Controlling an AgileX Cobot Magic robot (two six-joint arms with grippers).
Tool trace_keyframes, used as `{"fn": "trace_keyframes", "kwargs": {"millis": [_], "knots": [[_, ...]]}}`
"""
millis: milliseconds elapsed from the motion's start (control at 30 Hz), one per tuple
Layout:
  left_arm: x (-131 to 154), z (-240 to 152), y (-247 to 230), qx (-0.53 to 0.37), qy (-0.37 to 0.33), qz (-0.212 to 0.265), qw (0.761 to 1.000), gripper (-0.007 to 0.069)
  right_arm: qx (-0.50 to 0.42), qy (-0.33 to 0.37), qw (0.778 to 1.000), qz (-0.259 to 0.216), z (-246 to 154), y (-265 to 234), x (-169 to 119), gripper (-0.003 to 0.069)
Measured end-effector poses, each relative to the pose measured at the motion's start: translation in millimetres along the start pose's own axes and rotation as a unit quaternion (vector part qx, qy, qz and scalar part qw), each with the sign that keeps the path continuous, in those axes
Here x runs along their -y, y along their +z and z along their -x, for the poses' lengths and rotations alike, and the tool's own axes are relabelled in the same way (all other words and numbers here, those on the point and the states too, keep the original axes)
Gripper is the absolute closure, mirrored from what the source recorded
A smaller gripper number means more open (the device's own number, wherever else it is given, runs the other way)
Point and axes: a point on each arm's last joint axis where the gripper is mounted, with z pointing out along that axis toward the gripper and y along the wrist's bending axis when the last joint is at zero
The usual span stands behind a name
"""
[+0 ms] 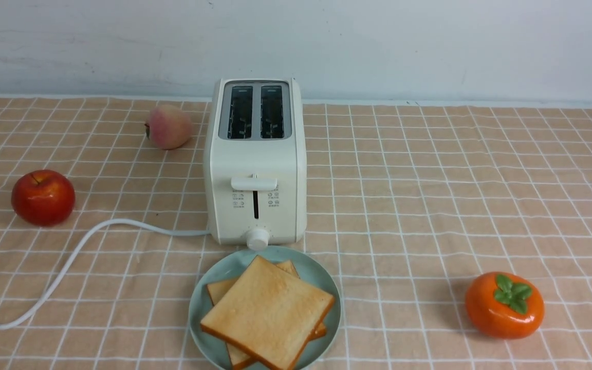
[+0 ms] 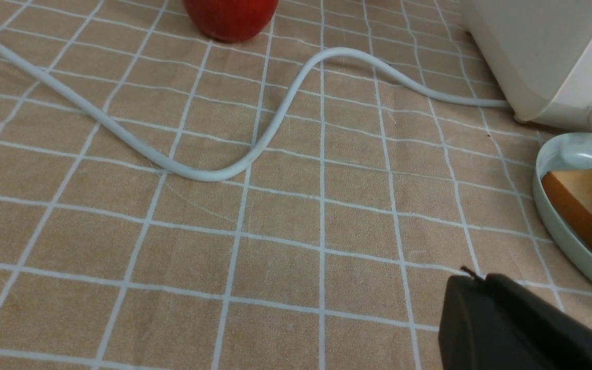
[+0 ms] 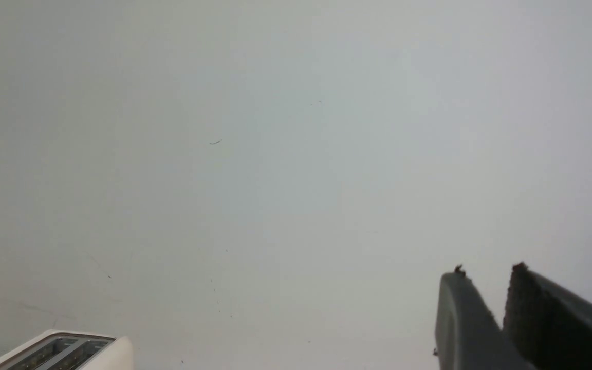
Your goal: Take toasted bread from bread machine on light coffee tablecloth place on plate.
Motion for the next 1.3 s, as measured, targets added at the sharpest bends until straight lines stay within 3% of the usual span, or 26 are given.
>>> {"fn": "trace_keyframes", "kwargs": {"millis": [667, 800, 1100, 1300], "knots": [[-0.1, -0.2, 0.0, -0.001, 0.000, 0.000, 1.000, 0.0596, 0.003, -0.011, 1.000, -0.001, 0.5, 0.0, 0.3, 0.0498], [-0.1, -0.2, 0.0, -0.001, 0.000, 0.000, 1.000, 0.0592, -0.005, 0.088, 0.996, 0.027, -2.2, 0.4, -5.2, 0.0491], [-0.1, -0.2, 0.0, -0.001, 0.000, 0.000, 1.000, 0.0587, -0.058, 0.136, 0.986, 0.072, -41.9, 5.7, -20.0, 0.0478], [-0.1, -0.2, 0.0, -0.001, 0.000, 0.000, 1.000, 0.0587, -0.112, 0.083, 0.988, 0.071, -76.8, 6.4, -24.3, 0.0471]]}}
